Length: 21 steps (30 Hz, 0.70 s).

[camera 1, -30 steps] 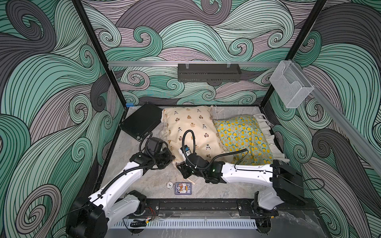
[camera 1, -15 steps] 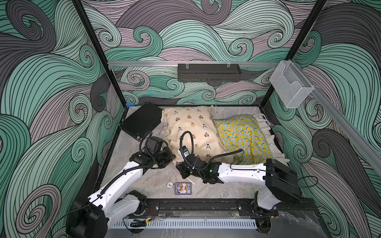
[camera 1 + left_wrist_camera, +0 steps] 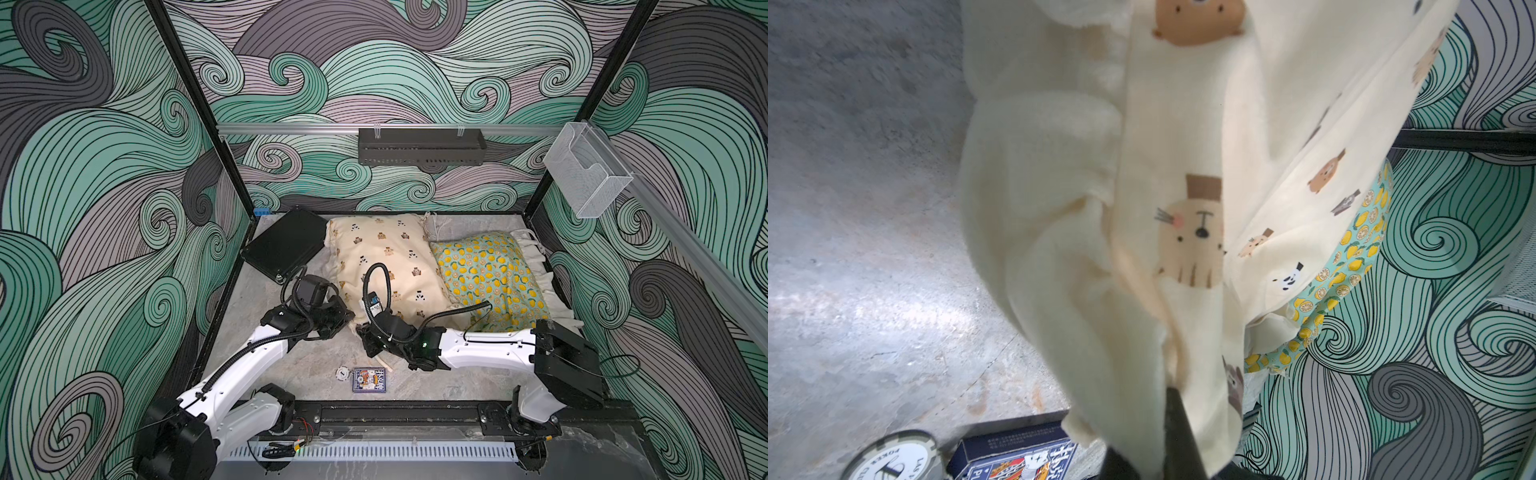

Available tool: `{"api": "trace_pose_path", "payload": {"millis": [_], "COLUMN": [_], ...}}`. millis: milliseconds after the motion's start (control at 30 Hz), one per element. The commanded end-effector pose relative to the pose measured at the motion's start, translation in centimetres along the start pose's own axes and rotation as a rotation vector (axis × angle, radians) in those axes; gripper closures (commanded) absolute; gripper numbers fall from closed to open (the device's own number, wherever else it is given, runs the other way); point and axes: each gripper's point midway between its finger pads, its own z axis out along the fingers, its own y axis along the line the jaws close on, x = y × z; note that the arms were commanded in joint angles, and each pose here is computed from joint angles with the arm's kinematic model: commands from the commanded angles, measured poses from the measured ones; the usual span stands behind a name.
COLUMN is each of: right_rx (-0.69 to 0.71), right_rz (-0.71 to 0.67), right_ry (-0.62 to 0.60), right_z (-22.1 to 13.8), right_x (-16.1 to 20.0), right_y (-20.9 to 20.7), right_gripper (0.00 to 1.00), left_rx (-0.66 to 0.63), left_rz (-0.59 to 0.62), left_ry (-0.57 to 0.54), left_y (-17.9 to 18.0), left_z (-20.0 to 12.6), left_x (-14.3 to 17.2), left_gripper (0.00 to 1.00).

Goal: Zip up pillowcases
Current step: Zip the zipper on the pillowcase.

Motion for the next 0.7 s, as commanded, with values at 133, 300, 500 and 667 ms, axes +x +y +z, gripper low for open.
{"api": "trace_pose_path", "payload": {"millis": [133, 300, 500, 667], "right_rx": [0.032, 0.031, 0.039, 0.030], "right_rz": [-0.039, -0.041, -0.043, -0.038], "right_ry": [-0.045, -0.047, -0.044, -0.040], "right_z": [0.25, 0.29, 0.38, 0.31], "right_x": [-0.73, -0.69, -0.51, -0.48], "right_y": [-0.29, -0.30, -0.50, -0.34], "right_gripper": [0.78, 0.81, 0.86, 0.90], "left_rx": [0.049, 0.042, 0.039, 0.031], "left_rz": [0.027, 0.029, 0.031, 0.033], "left_ry": [0.012, 0.012, 0.012, -0.001], "left_y": [-1.93, -1.74, -1.68, -1.56], "left_z": [-0.86, -0.74, -0.62, -0.68], "left_x": [0.13, 0.11, 0.07, -0.17], "left_gripper": [1.00, 1.00, 1.00, 1.00]}}
